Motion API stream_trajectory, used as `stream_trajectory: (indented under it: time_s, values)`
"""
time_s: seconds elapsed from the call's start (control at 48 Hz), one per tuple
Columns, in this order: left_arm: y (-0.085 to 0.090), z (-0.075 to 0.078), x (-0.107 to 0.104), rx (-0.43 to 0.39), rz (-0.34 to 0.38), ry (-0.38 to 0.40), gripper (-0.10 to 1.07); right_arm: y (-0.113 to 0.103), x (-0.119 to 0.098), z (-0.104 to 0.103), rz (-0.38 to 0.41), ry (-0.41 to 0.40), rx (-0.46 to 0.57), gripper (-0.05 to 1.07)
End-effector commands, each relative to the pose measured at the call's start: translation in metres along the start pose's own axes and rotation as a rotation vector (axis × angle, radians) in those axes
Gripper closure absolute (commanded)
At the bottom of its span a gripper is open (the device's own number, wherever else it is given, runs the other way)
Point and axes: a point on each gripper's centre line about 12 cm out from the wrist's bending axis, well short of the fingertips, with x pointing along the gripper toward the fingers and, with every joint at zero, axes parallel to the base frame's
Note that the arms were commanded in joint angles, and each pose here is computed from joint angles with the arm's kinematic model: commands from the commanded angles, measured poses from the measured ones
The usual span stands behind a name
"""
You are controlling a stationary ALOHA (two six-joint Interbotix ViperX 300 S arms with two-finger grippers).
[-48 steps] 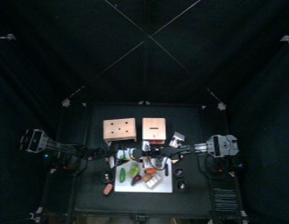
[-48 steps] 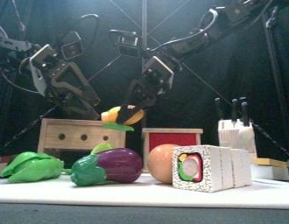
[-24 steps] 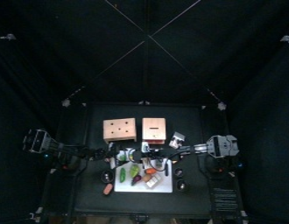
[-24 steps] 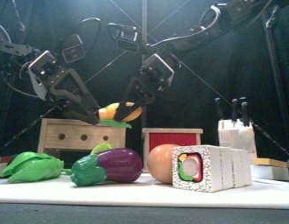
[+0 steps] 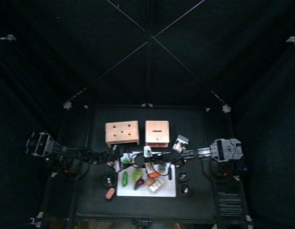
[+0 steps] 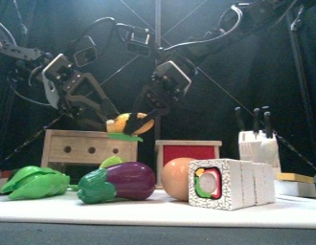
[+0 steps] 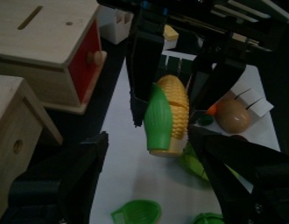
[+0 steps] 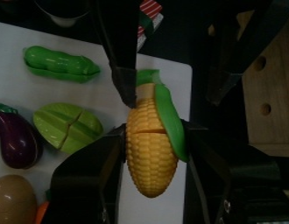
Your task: Regrasp corn
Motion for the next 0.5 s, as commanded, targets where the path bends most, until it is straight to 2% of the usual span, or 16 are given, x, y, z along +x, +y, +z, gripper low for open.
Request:
stream_trajectory:
  time_s: [0.0,0.479]
  values:
    - [-0.0018,0.0085,0.0040,0.001,-0.001,-0.025,-0.05,-0.0063,-0.0098,0.0182,-0.015,-0.056,0.004,0.36]
    - [-0.0041,0.0039,0.0108,0.008,-0.003,0.000,-0.05,-0.0068,-0.0092,0.0196,-0.016,-0.057,0.003,0.36]
